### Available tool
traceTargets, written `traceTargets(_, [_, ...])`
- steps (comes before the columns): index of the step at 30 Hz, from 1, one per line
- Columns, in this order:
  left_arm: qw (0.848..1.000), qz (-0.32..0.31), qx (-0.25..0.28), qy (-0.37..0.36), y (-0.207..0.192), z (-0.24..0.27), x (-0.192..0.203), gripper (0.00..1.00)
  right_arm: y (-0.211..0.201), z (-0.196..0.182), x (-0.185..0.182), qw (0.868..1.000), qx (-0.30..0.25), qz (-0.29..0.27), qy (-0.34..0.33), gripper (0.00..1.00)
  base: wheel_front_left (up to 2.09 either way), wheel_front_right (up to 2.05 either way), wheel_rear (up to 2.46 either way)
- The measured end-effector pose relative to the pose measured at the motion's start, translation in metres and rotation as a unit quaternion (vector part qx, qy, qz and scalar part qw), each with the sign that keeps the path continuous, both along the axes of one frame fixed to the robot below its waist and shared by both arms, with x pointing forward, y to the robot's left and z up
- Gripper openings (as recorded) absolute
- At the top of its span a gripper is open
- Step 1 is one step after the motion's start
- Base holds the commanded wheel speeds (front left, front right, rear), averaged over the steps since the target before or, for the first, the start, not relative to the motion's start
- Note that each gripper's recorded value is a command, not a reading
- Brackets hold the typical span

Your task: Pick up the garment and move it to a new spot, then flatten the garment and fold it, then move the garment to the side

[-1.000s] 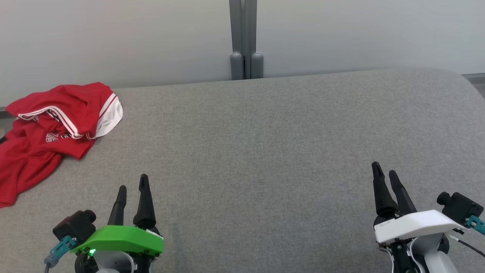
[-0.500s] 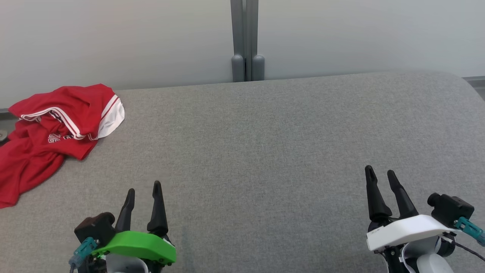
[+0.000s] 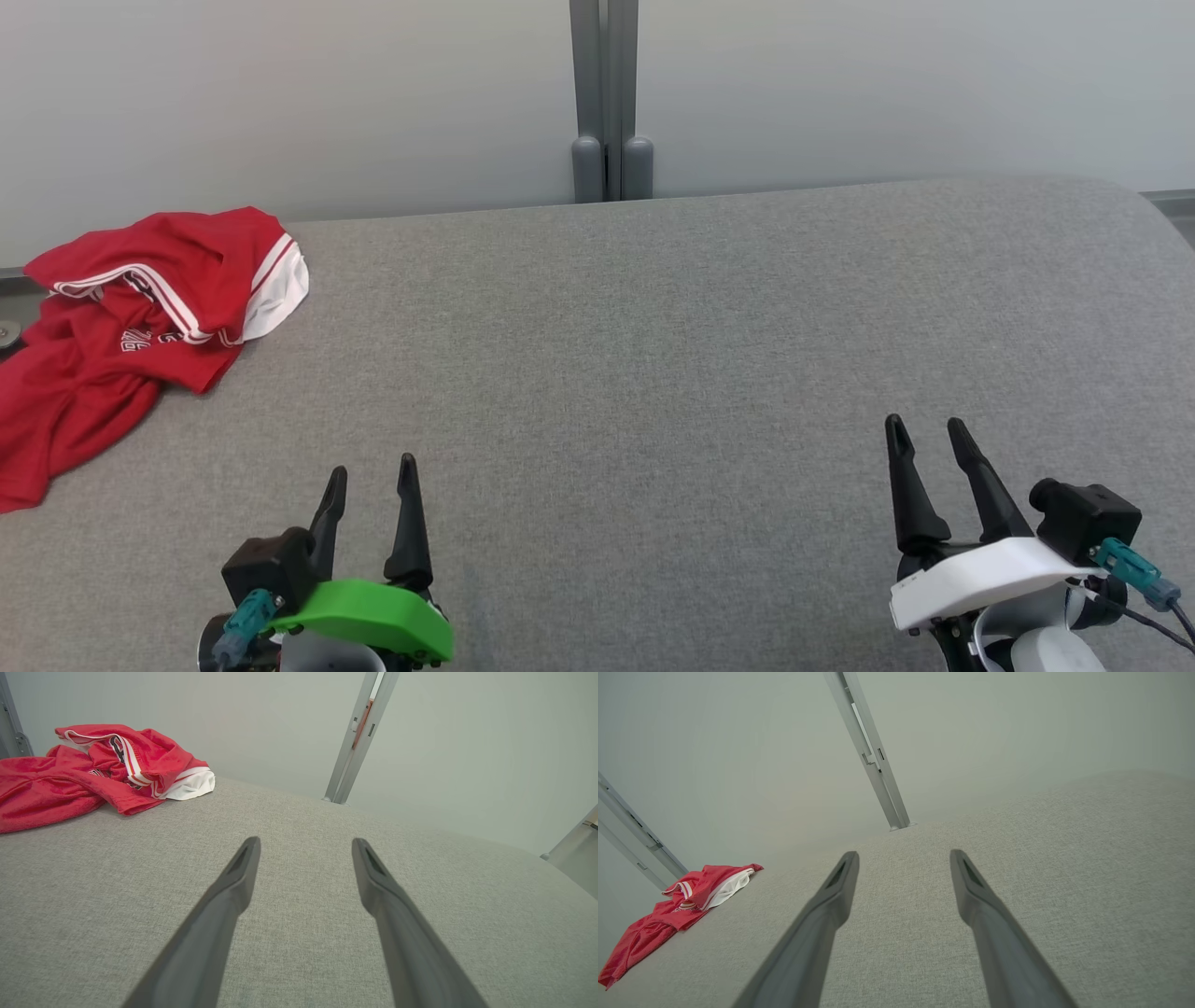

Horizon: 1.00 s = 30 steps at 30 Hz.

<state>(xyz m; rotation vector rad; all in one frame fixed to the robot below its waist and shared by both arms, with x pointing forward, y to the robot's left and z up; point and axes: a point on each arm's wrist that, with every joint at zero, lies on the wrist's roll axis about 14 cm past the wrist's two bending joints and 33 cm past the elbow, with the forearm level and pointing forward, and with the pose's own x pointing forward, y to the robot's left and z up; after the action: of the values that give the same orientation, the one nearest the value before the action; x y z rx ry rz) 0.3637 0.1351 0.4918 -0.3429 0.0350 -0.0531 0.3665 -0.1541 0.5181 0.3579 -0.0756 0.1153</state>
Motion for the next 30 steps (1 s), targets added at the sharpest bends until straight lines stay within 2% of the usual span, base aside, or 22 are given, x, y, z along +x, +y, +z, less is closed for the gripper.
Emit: traceTargets(30, [0.995,-0.011,0.097,-0.021,-0.008,-0.004,-0.004,1.0,0.013,0.004,-0.002,0.993,-0.113,0.02,-0.032,1.0,0.0,0.0,0.0])
